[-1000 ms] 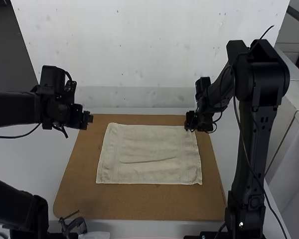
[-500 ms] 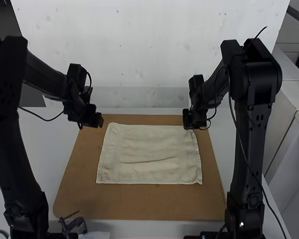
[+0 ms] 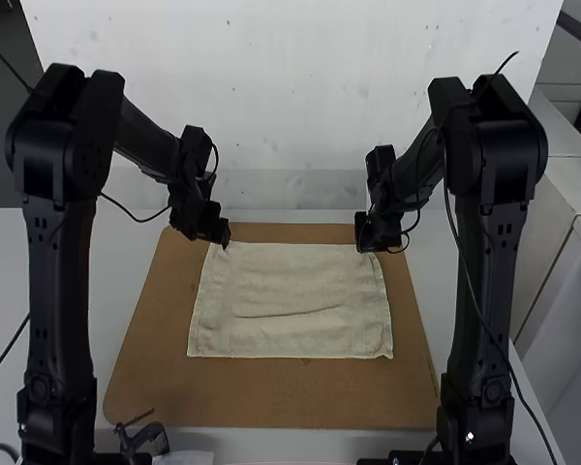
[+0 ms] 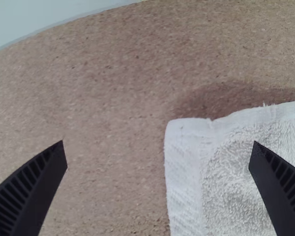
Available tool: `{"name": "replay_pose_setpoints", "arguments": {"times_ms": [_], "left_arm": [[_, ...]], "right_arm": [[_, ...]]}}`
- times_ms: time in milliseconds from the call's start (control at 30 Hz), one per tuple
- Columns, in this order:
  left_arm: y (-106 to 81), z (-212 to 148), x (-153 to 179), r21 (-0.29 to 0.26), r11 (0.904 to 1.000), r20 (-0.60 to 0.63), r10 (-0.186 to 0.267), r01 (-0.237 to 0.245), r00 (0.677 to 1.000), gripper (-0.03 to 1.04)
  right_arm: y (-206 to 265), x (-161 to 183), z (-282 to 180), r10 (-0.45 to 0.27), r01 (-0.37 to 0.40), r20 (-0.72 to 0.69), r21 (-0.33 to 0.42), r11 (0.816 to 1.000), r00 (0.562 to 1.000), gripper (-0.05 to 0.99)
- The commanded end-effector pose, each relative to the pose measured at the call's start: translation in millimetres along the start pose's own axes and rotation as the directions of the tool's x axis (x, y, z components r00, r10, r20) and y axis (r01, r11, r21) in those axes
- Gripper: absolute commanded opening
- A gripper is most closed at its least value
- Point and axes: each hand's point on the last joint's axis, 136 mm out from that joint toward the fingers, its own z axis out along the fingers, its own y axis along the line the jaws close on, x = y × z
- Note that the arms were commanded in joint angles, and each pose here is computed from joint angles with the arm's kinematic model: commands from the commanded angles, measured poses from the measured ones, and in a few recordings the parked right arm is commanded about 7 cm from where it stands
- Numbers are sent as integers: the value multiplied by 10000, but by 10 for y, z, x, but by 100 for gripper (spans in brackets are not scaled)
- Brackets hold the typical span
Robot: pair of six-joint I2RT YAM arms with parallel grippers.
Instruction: Fold the towel.
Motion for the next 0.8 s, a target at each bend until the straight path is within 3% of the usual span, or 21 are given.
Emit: {"name": "replay_pose_setpoints", "arguments": {"times_ms": [0,100,133,233,267,300,367,533,767], "left_arm": [[-45,8,-226,125,9999,373,-80,75,9993,95],[-79,115,-216,498,9985,69,-232,228,9997,86],[-105,159,-154,729,9967,-328,-337,360,9989,74],[-218,171,-51,1524,9866,-888,-459,591,9950,19],[-260,171,-13,1723,9833,-998,-421,589,9941,6],[-288,157,20,1845,9811,-1121,-382,585,9930,2],[-353,107,73,2084,9763,-1352,-305,586,9903,2],[-424,-52,43,2144,9757,-1275,-181,454,9917,2],[-333,-415,-230,1881,9802,-389,-557,621,9977,1]], "right_arm": [[-100,425,155,25,32,-1176,481,9988,9931,2],[-98,435,137,-20,77,-1176,485,9988,9931,2],[-102,435,123,-19,77,-1159,499,9987,9933,2],[-123,433,81,-45,109,-1075,595,9982,9942,2],[-131,414,66,-41,106,-1011,636,9979,9949,2],[-142,408,63,-42,109,-994,672,9977,9950,2],[-168,367,54,-11,75,-905,709,9975,9959,2],[-155,255,8,24,19,-629,683,9977,9980,2],[-133,-175,-113,114,-162,671,718,9973,9977,2]]}}
